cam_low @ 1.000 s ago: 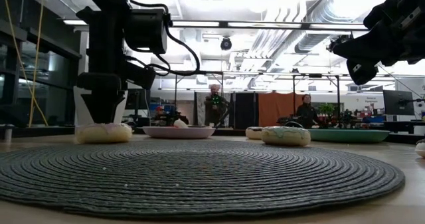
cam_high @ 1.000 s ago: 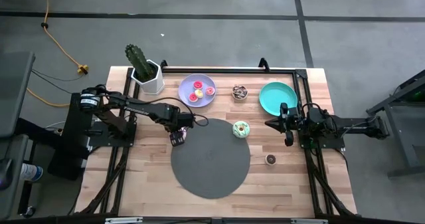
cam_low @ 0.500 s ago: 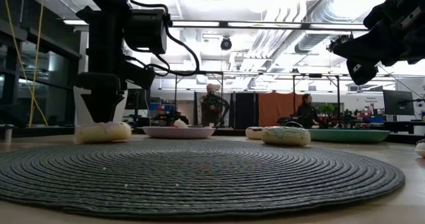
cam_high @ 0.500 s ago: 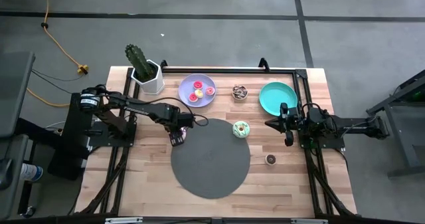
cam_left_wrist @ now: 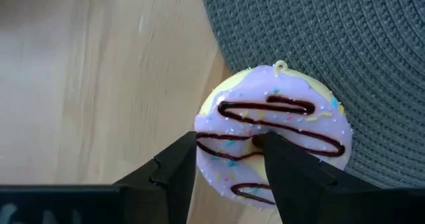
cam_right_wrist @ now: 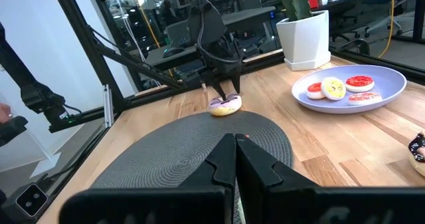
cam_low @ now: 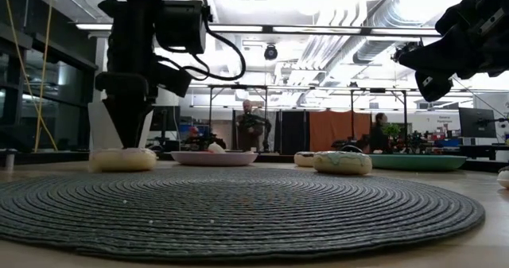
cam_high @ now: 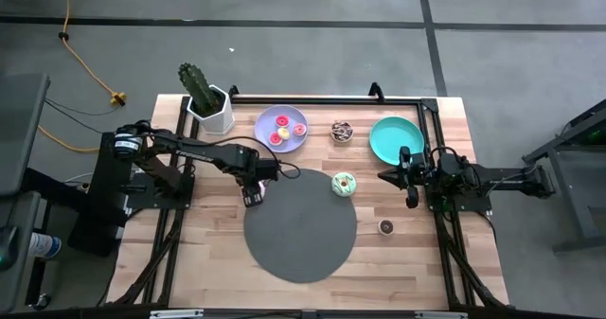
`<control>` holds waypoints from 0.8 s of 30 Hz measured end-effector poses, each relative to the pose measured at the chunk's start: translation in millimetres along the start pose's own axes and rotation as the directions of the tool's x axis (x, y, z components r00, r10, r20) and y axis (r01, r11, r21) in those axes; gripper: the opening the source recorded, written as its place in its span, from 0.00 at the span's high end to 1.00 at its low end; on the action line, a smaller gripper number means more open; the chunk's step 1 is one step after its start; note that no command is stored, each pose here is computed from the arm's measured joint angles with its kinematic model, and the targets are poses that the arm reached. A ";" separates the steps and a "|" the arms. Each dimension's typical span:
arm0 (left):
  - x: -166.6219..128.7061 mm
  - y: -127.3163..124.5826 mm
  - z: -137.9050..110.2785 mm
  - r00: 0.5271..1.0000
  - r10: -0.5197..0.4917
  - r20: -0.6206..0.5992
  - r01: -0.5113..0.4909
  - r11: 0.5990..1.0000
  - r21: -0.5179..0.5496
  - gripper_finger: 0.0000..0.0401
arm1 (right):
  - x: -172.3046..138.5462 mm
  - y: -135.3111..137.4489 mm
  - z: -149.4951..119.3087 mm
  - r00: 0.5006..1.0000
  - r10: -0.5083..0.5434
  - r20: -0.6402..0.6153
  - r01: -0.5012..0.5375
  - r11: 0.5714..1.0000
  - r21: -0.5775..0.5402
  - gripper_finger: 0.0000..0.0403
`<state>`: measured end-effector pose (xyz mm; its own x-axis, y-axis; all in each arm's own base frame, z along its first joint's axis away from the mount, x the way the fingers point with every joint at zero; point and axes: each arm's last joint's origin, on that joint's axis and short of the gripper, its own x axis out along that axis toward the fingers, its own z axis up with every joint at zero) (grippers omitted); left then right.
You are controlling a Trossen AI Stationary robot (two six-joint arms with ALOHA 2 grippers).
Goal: Pick & Place donuts
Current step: Put the large purple doughnut on the blue plate
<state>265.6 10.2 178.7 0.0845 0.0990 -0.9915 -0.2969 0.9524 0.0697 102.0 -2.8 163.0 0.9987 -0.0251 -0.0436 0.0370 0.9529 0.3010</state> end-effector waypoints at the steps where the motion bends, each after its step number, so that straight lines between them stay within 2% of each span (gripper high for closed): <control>1: 0.0 0.0 0.0 1.000 0.000 0.000 0.000 1.000 0.000 0.59 | 0.0 0.0 0.0 1.000 0.000 0.000 0.000 1.000 0.000 1.00; 7: 0.0 2.0 -0.6 0.998 0.068 0.007 -0.068 0.998 0.002 0.59 | 0.0 0.0 0.0 1.000 0.000 0.000 0.000 1.000 0.000 1.00; 11: 0.6 2.3 -2.7 0.997 0.076 -0.010 -0.076 0.997 0.006 0.59 | 0.0 0.0 0.0 1.000 0.000 0.000 0.000 1.000 0.000 1.00; 24: 15.4 0.9 -9.1 1.000 0.018 -0.001 -0.018 1.000 -0.017 0.59 | 0.0 0.0 0.0 1.000 0.000 0.000 0.000 1.000 0.000 1.00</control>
<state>258.0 10.0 162.5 0.0787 0.1157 -0.9902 -0.3141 0.9455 0.0855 102.0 -2.8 163.0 0.9987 -0.0255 -0.0437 0.0375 0.9528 0.3012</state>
